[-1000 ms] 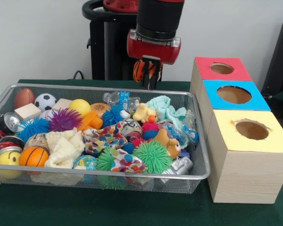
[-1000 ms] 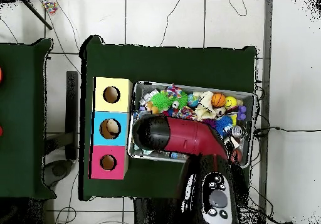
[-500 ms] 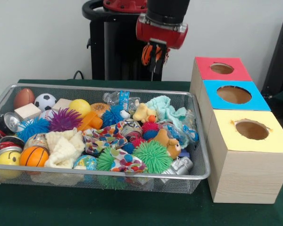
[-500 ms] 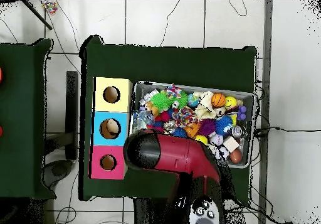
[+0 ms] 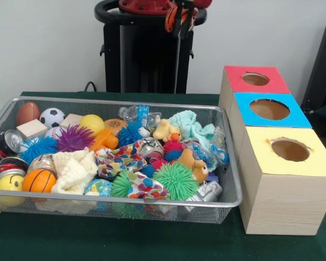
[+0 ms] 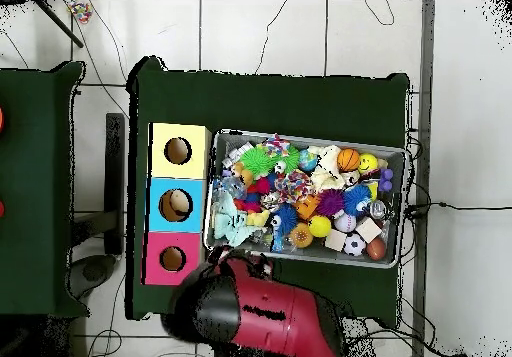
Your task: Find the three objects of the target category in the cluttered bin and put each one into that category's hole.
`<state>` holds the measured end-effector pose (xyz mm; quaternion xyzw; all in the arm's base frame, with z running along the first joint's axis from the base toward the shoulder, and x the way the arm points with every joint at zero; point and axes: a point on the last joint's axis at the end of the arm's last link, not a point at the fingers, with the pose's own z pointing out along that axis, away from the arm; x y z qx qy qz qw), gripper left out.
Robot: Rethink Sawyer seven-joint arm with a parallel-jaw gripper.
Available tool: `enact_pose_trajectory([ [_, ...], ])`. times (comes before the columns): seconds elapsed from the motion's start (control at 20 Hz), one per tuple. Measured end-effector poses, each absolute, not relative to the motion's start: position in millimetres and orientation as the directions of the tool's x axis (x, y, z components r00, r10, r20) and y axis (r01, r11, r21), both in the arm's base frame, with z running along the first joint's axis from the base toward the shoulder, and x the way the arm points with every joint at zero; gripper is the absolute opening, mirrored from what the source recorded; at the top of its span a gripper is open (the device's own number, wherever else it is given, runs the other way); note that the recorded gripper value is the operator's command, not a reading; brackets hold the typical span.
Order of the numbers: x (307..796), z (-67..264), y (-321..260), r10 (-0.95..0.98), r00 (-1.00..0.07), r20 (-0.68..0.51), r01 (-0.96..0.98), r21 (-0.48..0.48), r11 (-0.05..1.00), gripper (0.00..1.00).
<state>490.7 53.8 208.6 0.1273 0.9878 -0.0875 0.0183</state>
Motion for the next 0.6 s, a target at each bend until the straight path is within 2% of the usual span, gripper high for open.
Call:
enact_pose_trajectory([
  [0.25, 472.3, 216.6, 93.2, 0.184, -0.981, -0.068, 0.193, -0.175, 0.965, 0.00],
  [0.6, 450.6, 203.1, 164.5, 0.125, -0.991, -0.044, 0.130, -0.170, 0.977, 0.00],
])
